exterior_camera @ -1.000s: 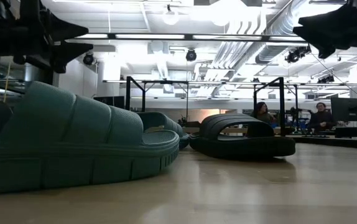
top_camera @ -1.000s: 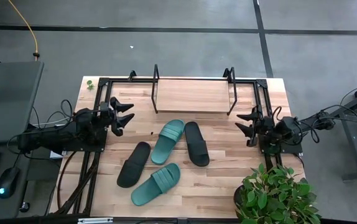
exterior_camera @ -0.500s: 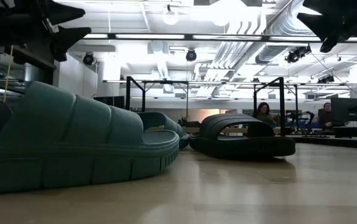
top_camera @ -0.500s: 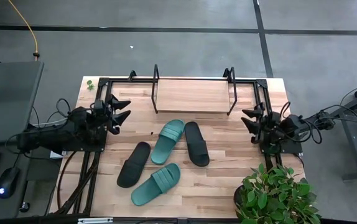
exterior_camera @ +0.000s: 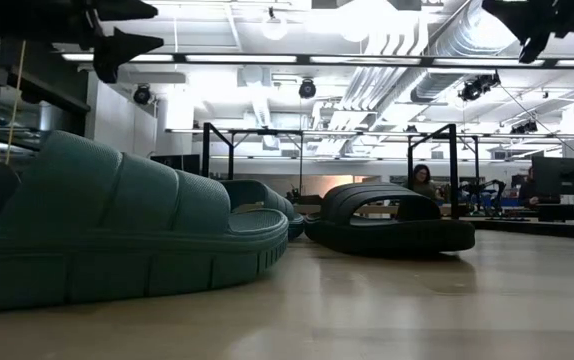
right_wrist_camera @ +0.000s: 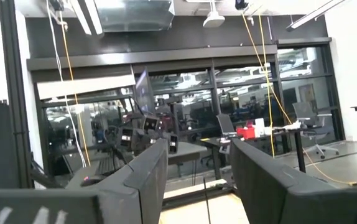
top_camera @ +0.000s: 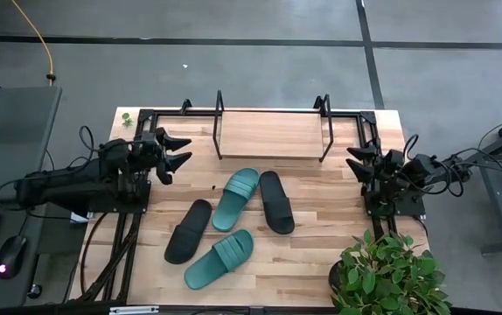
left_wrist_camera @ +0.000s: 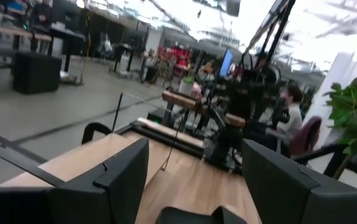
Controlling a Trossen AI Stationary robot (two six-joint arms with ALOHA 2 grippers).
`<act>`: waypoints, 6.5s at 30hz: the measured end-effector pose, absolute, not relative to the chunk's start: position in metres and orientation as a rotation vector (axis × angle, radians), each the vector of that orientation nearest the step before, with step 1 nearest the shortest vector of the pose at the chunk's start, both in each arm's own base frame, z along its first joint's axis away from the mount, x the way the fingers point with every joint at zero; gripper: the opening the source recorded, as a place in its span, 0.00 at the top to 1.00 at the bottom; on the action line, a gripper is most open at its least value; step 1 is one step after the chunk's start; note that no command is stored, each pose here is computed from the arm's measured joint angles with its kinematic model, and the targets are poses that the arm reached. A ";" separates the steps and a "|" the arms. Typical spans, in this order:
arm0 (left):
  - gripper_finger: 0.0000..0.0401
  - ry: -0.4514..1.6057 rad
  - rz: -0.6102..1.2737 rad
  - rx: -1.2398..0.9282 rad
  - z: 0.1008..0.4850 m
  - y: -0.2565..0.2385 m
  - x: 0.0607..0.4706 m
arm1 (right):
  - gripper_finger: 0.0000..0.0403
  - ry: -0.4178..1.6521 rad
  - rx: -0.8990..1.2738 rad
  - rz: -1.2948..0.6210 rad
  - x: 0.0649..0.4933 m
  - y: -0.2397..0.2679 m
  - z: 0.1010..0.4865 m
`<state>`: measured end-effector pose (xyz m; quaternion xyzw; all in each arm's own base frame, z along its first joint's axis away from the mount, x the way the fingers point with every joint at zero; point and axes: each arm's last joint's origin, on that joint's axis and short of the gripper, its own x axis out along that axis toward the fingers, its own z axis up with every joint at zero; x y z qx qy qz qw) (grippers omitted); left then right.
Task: Pick and place slides into the shelf
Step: Put the top green slide on the shelf
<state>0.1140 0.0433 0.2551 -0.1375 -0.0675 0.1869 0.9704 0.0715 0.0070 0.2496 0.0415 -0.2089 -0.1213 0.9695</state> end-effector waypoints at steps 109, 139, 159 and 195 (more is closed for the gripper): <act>0.40 0.646 0.128 0.547 0.169 0.004 0.226 | 0.59 0.432 -0.168 -0.385 0.280 0.068 0.342; 0.40 0.636 0.086 0.558 0.141 0.003 0.248 | 0.59 0.448 -0.157 -0.425 0.282 0.056 0.340; 0.40 0.733 0.148 0.602 0.117 0.004 0.291 | 0.59 0.447 -0.156 -0.425 0.282 0.056 0.340; 0.40 0.983 0.412 0.750 0.115 0.012 0.292 | 0.59 0.465 -0.153 -0.427 0.281 0.056 0.338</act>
